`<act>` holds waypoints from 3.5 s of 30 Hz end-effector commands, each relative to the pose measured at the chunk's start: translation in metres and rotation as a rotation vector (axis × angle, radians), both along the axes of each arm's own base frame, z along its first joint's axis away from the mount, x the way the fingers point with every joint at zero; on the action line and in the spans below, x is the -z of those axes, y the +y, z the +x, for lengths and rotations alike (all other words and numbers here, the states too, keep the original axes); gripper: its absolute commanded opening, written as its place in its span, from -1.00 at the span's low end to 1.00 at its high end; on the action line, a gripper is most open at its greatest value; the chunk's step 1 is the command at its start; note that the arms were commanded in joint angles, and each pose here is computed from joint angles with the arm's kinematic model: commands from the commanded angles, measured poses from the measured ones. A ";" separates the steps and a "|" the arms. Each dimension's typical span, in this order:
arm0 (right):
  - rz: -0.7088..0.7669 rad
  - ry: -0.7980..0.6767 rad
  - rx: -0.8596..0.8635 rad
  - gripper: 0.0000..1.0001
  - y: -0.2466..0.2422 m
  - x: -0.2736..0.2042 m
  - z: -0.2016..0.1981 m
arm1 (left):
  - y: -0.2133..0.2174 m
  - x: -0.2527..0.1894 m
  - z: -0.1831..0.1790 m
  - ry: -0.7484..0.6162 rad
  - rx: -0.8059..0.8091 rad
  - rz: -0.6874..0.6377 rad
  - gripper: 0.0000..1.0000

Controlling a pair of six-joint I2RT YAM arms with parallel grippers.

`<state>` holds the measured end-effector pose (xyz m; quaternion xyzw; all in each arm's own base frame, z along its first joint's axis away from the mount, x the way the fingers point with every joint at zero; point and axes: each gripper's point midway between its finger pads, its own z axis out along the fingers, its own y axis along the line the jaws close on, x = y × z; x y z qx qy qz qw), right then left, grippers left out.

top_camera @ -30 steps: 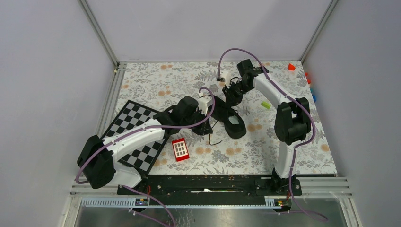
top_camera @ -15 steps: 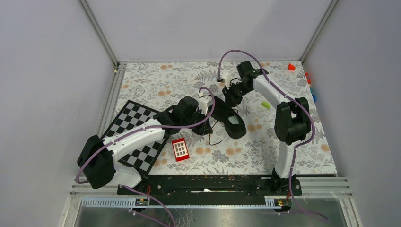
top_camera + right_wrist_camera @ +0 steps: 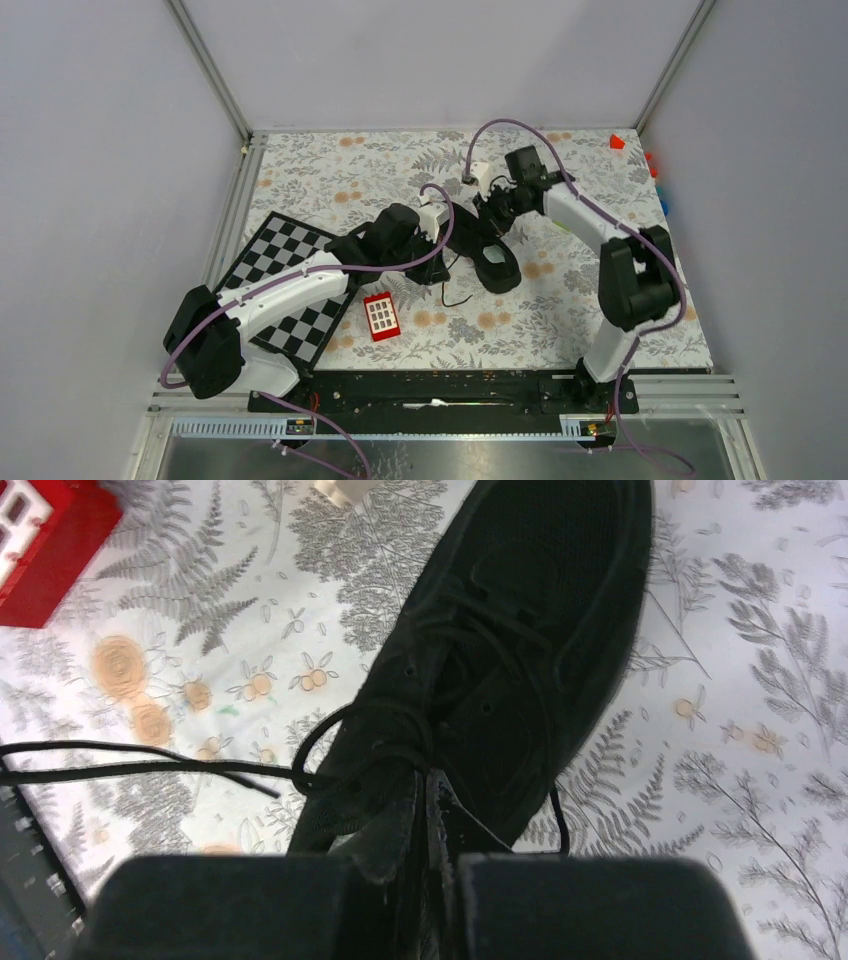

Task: Tie the shoes
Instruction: Cross the shoelace with the shoelace.

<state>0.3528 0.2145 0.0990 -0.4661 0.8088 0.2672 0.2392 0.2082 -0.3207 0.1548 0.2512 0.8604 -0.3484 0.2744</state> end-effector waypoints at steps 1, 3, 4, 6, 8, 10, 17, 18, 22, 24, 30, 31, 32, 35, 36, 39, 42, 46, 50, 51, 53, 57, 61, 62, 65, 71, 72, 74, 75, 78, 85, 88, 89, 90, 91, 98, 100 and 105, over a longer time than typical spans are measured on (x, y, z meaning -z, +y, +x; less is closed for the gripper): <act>0.025 -0.227 0.136 -1.00 0.000 -0.014 0.010 | -0.010 -0.023 0.011 -0.060 -0.021 -0.064 -1.00; 0.046 -0.311 0.205 -1.00 -0.003 -0.016 0.015 | -0.011 -0.024 0.012 -0.065 -0.022 -0.069 -1.00; 0.053 -0.343 0.244 -1.00 -0.006 -0.019 0.019 | -0.011 -0.025 0.013 -0.068 -0.024 -0.069 -1.00; 0.049 -0.353 0.309 -1.00 -0.012 -0.020 0.021 | -0.012 -0.026 0.016 -0.075 -0.028 -0.071 -1.00; 0.029 -0.331 0.354 -1.00 -0.016 -0.024 0.024 | -0.013 -0.027 0.019 -0.081 -0.032 -0.071 -1.00; -0.002 -0.280 0.379 -1.00 -0.019 -0.023 0.022 | -0.014 -0.028 0.021 -0.084 -0.037 -0.075 -1.00; -0.008 -0.105 0.446 -1.00 -0.020 -0.022 -0.004 | -0.016 -0.029 0.036 -0.089 -0.070 -0.084 -1.00; 0.001 -0.080 0.465 -1.00 -0.020 -0.022 -0.009 | -0.016 -0.029 0.038 -0.087 -0.073 -0.083 -1.00; 0.059 0.029 0.522 -1.00 -0.013 -0.030 -0.033 | -0.017 -0.033 0.043 -0.093 -0.077 -0.094 -1.00; 0.089 0.098 0.574 -1.00 -0.010 -0.034 -0.044 | -0.016 -0.035 0.047 -0.098 -0.082 -0.100 -1.00; 0.197 0.218 0.653 -1.00 0.002 -0.053 -0.065 | -0.016 -0.042 0.058 -0.119 -0.084 -0.104 -1.00; 0.210 0.230 0.660 -1.00 0.004 -0.057 -0.068 | -0.016 -0.044 0.060 -0.124 -0.086 -0.105 -1.00; 0.222 0.238 0.673 -1.00 0.004 -0.060 -0.070 | -0.015 -0.045 0.063 -0.130 -0.088 -0.105 -1.00; 0.269 0.253 0.698 -1.00 0.006 -0.072 -0.075 | -0.011 -0.052 0.073 -0.148 -0.099 -0.108 -1.00; 0.288 0.250 0.702 -1.00 0.006 -0.078 -0.077 | -0.009 -0.055 0.075 -0.155 -0.100 -0.108 -1.00; 0.326 0.235 0.722 -1.00 0.006 -0.088 -0.081 | -0.006 -0.062 0.083 -0.177 -0.101 -0.100 -1.00; 0.355 0.213 0.740 -1.00 0.003 -0.100 -0.083 | -0.001 -0.068 0.090 -0.197 -0.107 -0.096 -1.00; 0.370 0.184 0.729 -1.00 0.001 -0.112 -0.086 | 0.005 -0.072 0.095 -0.212 -0.106 -0.090 -1.00; 0.270 0.134 0.709 -1.00 -0.005 -0.099 -0.074 | 0.005 -0.068 0.090 -0.185 -0.078 -0.093 -1.00; 0.255 0.123 0.706 -1.00 -0.004 -0.098 -0.067 | 0.004 -0.065 0.088 -0.172 -0.072 -0.095 -1.00; 0.214 0.116 0.694 -1.00 -0.003 -0.090 -0.056 | 0.003 -0.060 0.083 -0.148 -0.066 -0.099 -1.00; 0.159 0.133 0.667 -1.00 0.005 -0.081 -0.038 | -0.001 -0.053 0.076 -0.121 -0.055 -0.110 -1.00; 0.071 0.154 0.689 -1.00 0.001 -0.058 -0.026 | -0.005 -0.051 0.075 -0.112 -0.052 -0.110 -1.00; 0.057 0.152 0.699 -1.00 0.000 -0.054 -0.023 | -0.006 -0.052 0.075 -0.113 -0.051 -0.112 -1.00; 0.046 0.141 0.726 -1.00 -0.001 -0.043 -0.014 | -0.008 -0.053 0.074 -0.112 -0.047 -0.120 -1.00; 0.059 0.132 0.743 -1.00 0.005 -0.039 0.003 | -0.011 -0.051 0.072 -0.103 -0.043 -0.119 -1.00; 0.061 0.133 0.745 -1.00 0.006 -0.039 0.005 | -0.010 -0.051 0.072 -0.102 -0.043 -0.119 -1.00; 0.067 0.125 0.747 -1.00 0.008 -0.040 0.009 | -0.010 -0.050 0.072 -0.101 -0.045 -0.119 -1.00; 0.067 0.124 0.748 -1.00 0.009 -0.041 0.011 | -0.010 -0.050 0.071 -0.099 -0.046 -0.120 -1.00; 0.058 0.133 0.744 -1.00 0.011 -0.037 0.014 | -0.011 -0.050 0.071 -0.098 -0.046 -0.122 -1.00; -0.006 0.164 0.735 -1.00 0.006 -0.014 0.007 | -0.011 -0.050 0.071 -0.095 -0.044 -0.125 -1.00; -0.023 0.163 0.734 -1.00 0.004 -0.009 0.001 | -0.012 -0.048 0.070 -0.092 -0.043 -0.124 -1.00; -0.033 0.157 0.738 -1.00 0.002 -0.007 0.000 | -0.012 -0.048 0.070 -0.092 -0.042 -0.124 -1.00; -0.043 0.154 0.740 -1.00 0.001 -0.005 -0.002 | -0.012 -0.049 0.070 -0.092 -0.042 -0.126 -1.00; -0.056 0.147 0.741 -1.00 0.000 -0.002 -0.002 | -0.013 -0.048 0.069 -0.089 -0.039 -0.125 -1.00; -0.162 0.051 0.756 -1.00 -0.007 0.014 -0.007 | -0.015 -0.051 0.065 -0.091 -0.033 -0.131 -1.00; -0.176 -0.026 0.785 -1.00 -0.012 0.016 -0.002 | -0.016 -0.052 0.063 -0.090 -0.030 -0.134 -1.00; -0.032 -0.187 0.869 -1.00 -0.011 0.015 0.014 | -0.015 -0.052 0.048 -0.074 -0.020 -0.142 -1.00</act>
